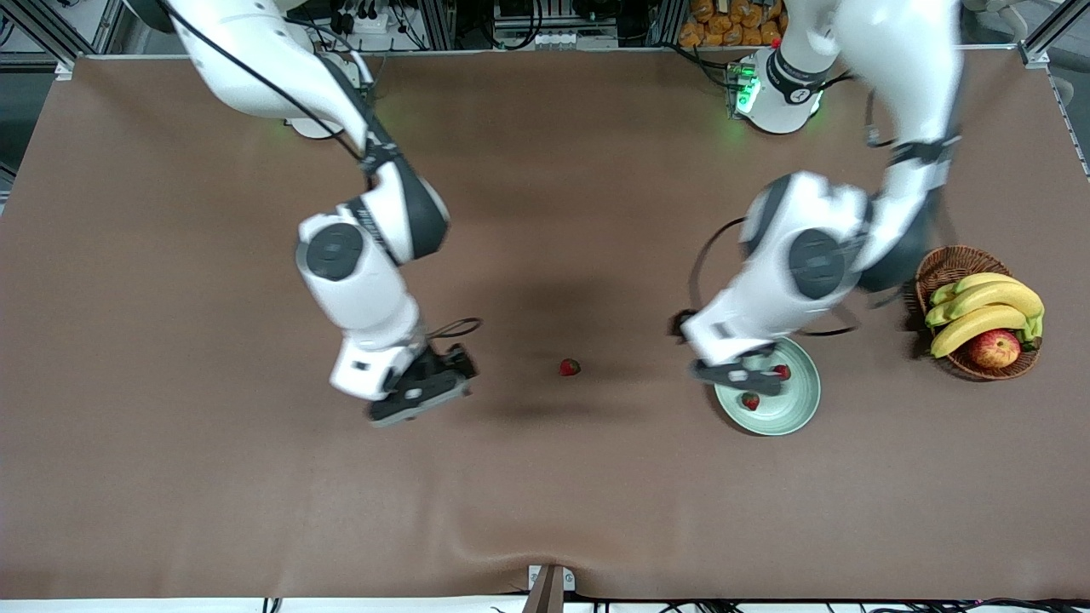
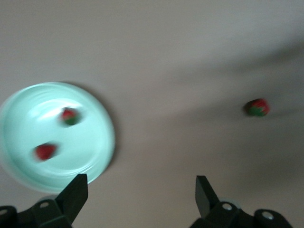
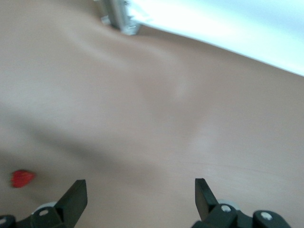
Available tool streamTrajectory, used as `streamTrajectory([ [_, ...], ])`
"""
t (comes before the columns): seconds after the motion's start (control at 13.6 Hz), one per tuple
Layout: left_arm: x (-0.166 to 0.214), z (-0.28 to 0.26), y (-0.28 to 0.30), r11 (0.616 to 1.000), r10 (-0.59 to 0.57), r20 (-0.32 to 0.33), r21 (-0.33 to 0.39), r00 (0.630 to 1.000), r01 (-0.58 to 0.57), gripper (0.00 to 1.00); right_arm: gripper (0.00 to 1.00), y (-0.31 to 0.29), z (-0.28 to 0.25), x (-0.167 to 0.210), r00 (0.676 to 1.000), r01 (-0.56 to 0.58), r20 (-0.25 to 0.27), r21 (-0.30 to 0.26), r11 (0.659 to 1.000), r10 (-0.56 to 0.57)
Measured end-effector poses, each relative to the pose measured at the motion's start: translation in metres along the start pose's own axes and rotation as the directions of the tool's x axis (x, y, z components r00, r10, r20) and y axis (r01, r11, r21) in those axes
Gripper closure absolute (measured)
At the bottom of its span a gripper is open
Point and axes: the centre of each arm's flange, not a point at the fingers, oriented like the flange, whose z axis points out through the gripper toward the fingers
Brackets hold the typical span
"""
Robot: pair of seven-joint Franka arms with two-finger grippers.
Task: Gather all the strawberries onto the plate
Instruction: 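Grasp the third strawberry with the left gripper while the right gripper withdraws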
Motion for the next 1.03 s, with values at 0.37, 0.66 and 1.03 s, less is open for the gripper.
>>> streamTrajectory([
  [0.37, 0.01, 0.076, 0.115, 0.999, 0.046, -0.079, -0.025, 0.996, -0.048, 0.0, 0.0, 0.099, -0.07, -0.019, 0.995, -0.08, 0.062, -0.05, 0.996, 0.083],
  [0.66, 0.009, 0.118, 0.145, 0.997, 0.061, -0.136, -0.044, 0.989, -0.068, 0.0, 0.0, 0.147, -0.152, -0.041, 0.979, -0.146, 0.134, -0.072, 0.987, 0.155],
  [1.03, 0.001, 0.156, 0.16, 0.996, 0.063, -0.14, -0.048, 0.988, -0.07, 0.0, 0.0, 0.207, -0.209, -0.082, 0.955, -0.198, 0.208, -0.09, 0.976, 0.213],
])
